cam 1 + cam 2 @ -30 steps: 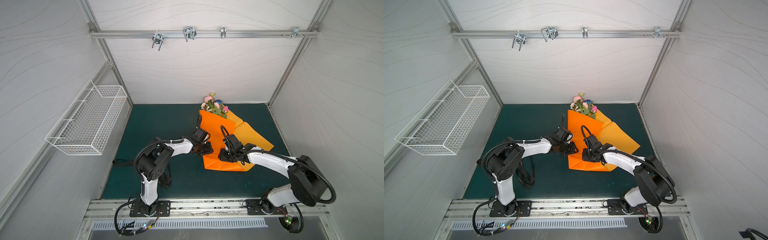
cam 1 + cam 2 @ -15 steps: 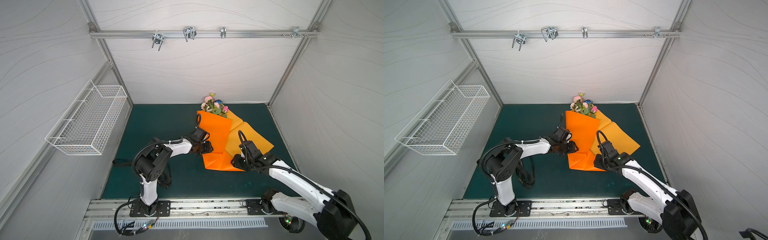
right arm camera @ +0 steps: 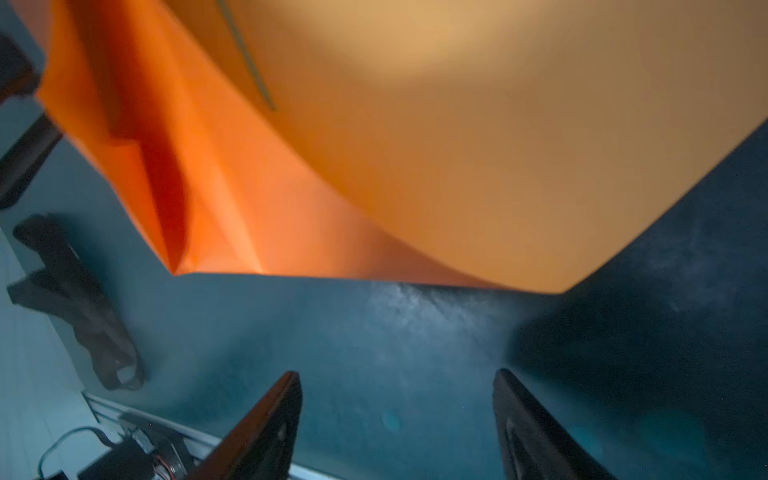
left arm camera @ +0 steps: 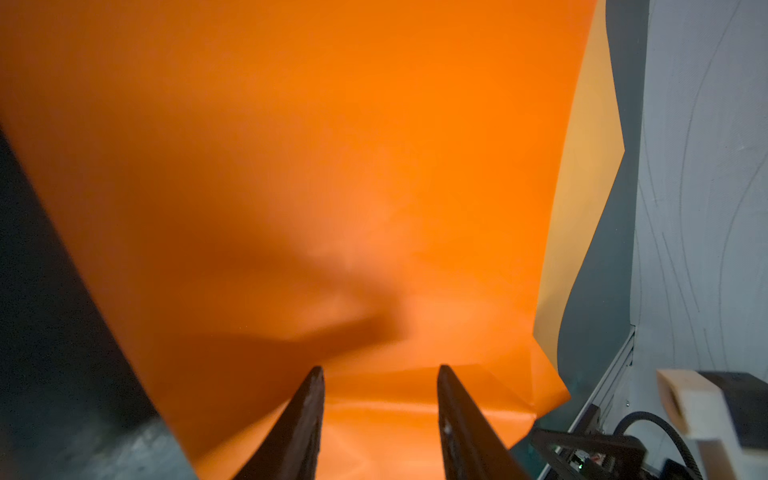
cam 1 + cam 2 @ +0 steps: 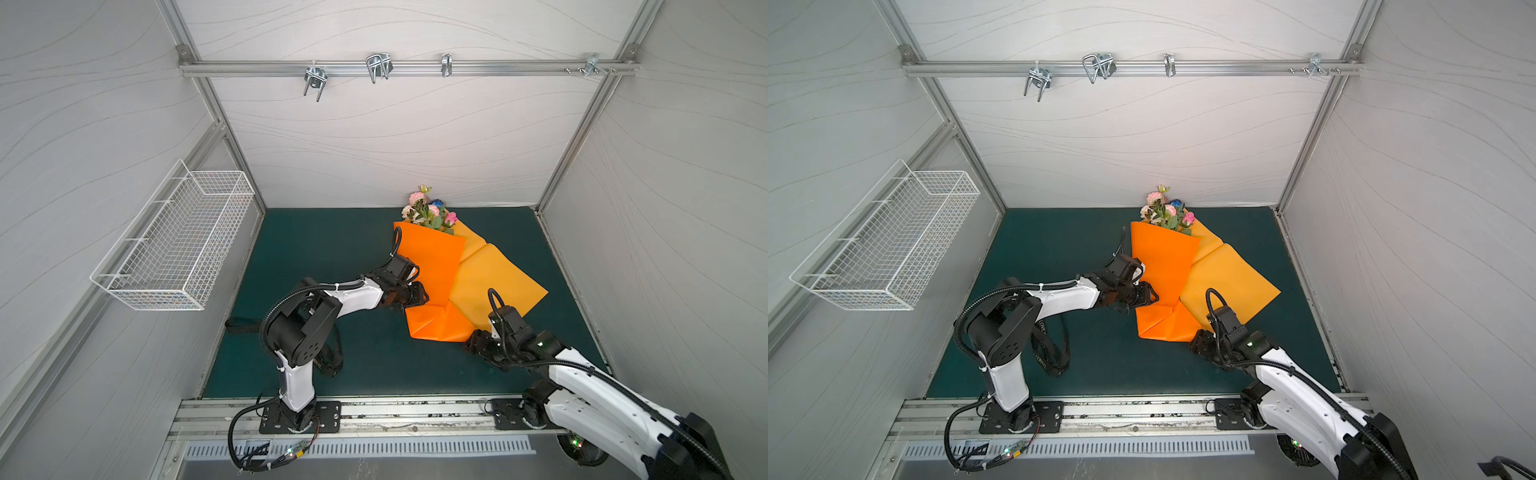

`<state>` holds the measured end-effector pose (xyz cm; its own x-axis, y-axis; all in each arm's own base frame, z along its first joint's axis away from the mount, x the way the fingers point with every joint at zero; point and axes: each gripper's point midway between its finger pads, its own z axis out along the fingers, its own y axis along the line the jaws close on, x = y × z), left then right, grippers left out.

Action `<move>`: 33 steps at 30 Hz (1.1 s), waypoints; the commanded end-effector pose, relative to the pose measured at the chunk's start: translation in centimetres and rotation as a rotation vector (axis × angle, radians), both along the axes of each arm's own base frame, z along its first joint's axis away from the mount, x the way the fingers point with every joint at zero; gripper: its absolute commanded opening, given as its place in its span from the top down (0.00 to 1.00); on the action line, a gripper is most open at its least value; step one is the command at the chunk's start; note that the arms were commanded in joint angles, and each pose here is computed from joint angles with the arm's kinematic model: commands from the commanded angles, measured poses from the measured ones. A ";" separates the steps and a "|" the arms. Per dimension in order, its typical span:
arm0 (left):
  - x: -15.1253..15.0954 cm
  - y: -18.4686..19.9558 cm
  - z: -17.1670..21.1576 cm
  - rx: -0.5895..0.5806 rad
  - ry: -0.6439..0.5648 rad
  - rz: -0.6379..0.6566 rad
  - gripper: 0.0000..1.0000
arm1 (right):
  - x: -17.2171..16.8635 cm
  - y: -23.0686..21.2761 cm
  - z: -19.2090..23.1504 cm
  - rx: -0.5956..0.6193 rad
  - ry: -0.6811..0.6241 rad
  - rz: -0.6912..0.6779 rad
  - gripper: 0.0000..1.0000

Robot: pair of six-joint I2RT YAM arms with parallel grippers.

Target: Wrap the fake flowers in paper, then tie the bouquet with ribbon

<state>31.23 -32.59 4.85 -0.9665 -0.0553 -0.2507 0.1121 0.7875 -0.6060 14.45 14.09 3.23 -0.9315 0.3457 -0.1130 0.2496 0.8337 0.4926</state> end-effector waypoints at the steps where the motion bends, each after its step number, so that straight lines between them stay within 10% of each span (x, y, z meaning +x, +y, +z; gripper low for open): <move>1: -0.5 -0.7 0.9 -0.049 -0.004 -0.009 0.56 | 2.6 1.4 0.2 0.122 -0.092 -0.079 0.20; 24: -2.0 -4.0 1.7 -0.095 0.000 -0.102 0.63 | 11.0 -6.5 0.4 -0.026 -0.382 -0.329 0.07; 33: -2.5 -4.8 1.1 -0.084 0.013 -0.129 0.67 | 12.8 -9.3 0.2 -0.044 -0.357 -0.398 0.20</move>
<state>28.29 -35.93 5.23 -0.9755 0.0282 -0.2183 0.1682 0.7354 -0.6564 27.23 5.26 4.09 -0.6136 0.6582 -0.4362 0.3539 0.7231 0.5932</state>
